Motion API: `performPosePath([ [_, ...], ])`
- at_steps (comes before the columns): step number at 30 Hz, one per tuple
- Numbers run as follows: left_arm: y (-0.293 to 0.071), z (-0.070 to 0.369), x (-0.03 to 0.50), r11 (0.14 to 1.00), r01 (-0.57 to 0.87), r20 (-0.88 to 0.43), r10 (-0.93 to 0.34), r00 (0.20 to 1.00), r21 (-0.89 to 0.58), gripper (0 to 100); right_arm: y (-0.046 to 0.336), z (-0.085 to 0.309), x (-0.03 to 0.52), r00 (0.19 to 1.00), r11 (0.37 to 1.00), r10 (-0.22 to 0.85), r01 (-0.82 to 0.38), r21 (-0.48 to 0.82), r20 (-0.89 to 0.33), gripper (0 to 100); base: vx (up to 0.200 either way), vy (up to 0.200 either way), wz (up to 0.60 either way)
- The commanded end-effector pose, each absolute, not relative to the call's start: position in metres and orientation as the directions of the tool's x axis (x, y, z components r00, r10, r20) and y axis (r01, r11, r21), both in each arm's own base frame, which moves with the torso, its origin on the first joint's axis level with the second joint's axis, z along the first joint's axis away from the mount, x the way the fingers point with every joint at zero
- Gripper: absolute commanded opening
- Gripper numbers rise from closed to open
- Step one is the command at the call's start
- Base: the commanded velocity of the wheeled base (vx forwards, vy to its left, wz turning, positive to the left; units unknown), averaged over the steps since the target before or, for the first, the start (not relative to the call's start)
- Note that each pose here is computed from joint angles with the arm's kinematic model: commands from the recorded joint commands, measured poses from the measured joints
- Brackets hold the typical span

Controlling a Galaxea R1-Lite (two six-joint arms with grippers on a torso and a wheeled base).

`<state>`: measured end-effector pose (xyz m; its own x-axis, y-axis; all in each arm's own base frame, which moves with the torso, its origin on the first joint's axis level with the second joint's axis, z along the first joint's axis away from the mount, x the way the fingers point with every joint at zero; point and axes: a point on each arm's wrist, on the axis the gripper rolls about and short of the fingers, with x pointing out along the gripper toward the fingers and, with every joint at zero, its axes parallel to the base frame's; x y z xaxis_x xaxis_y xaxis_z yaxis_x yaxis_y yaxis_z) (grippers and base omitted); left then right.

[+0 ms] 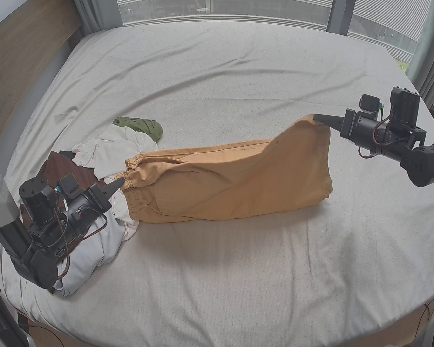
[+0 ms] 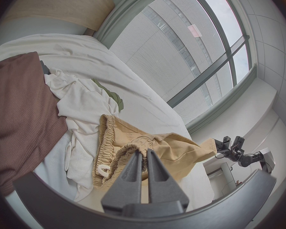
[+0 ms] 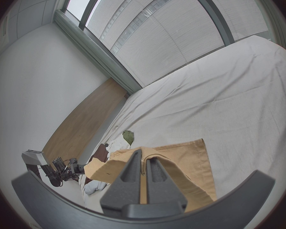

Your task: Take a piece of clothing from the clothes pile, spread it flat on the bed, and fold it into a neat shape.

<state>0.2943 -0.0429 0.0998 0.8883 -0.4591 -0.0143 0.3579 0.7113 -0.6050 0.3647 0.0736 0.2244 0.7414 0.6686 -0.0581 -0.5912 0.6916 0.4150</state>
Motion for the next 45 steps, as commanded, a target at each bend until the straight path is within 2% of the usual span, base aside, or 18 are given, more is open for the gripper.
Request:
performPosePath([
  [1, -0.048, 0.088, 0.309, 0.721, 0.332, -0.031, -0.440, 0.898, -0.609, 0, 0.076, 0.214, 0.385, 0.742, 0.691, 0.667, -0.581, 0.431, -0.067, 0, 0.000, 0.000, 0.00],
  [17, -0.052, 0.094, 0.347, 0.714, 0.306, 0.063, -0.345, 0.936, -0.629, 0, 0.068, 0.191, 0.430, 0.765, 0.710, 0.640, -0.551, 0.438, -0.076, 0, 0.000, 0.000, 0.00],
  [35, -0.051, 0.085, 0.355, 0.718, 0.289, 0.048, -0.337, 0.940, -0.633, 0, 0.074, 0.173, 0.452, 0.762, 0.709, 0.643, -0.554, 0.436, -0.078, 0, 0.000, 0.000, 0.00],
  [44, -0.051, 0.089, 0.359, 0.715, 0.302, 0.070, -0.335, 0.940, -0.630, 0, 0.075, 0.173, 0.457, 0.762, 0.704, 0.646, -0.574, 0.418, -0.041, 0, 0.000, 0.000, 0.00],
  [45, -0.051, 0.089, 0.359, 0.715, 0.303, 0.072, -0.335, 0.939, -0.630, 100, 0.075, 0.173, 0.458, 0.762, 0.704, 0.646, -0.575, 0.417, -0.040, 100, 0.000, 0.000, 0.00],
])
